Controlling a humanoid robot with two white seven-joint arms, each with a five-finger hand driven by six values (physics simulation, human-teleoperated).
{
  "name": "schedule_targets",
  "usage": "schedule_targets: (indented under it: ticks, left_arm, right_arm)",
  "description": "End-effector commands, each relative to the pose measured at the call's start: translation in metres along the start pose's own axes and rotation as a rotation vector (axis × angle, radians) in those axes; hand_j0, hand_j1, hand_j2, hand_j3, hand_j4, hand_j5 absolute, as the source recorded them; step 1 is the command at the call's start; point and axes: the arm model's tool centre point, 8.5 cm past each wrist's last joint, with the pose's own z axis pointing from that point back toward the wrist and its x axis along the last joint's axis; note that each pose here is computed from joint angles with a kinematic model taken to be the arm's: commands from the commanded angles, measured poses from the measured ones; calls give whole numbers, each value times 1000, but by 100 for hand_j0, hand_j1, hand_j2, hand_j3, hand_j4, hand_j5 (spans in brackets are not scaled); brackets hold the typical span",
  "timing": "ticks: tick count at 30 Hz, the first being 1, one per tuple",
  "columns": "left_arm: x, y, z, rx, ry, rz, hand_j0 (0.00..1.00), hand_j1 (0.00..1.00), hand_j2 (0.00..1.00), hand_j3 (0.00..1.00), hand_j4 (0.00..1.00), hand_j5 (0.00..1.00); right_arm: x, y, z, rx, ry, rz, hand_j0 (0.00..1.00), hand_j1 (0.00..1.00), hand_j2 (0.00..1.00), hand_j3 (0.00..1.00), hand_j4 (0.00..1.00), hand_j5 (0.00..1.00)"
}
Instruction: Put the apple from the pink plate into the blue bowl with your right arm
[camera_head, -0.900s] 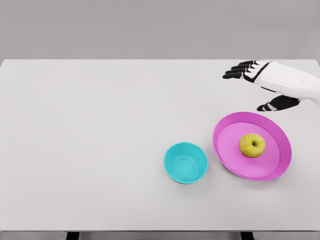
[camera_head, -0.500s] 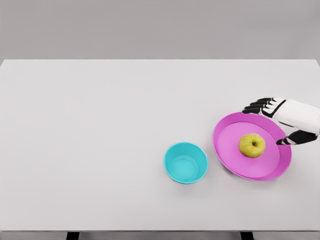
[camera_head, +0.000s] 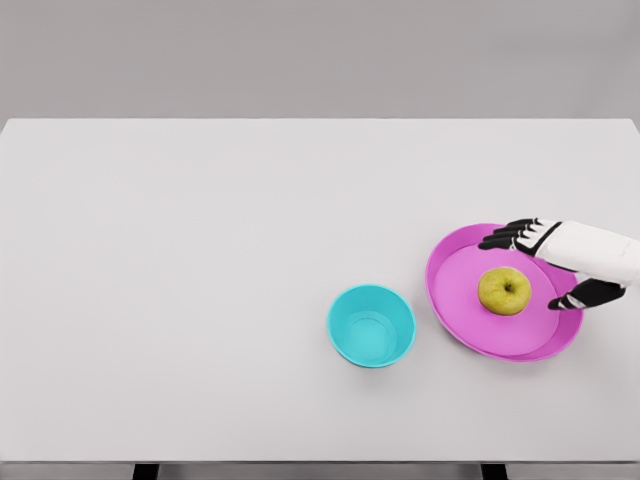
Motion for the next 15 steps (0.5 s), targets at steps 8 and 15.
schedule_targets:
  ticks: [8, 15]
  left_arm:
    - [0, 0, 0, 0, -1, 0, 100, 100, 100, 100, 100, 100]
    - [0, 0, 0, 1, 1, -1, 100, 100, 100, 100, 100, 100]
  right_arm:
    - [-2, 20, -14, 79, 28, -41, 100, 100, 100, 100, 100, 100]
    - [-10, 27, -28, 86, 31, -58, 100, 100, 100, 100, 100, 100]
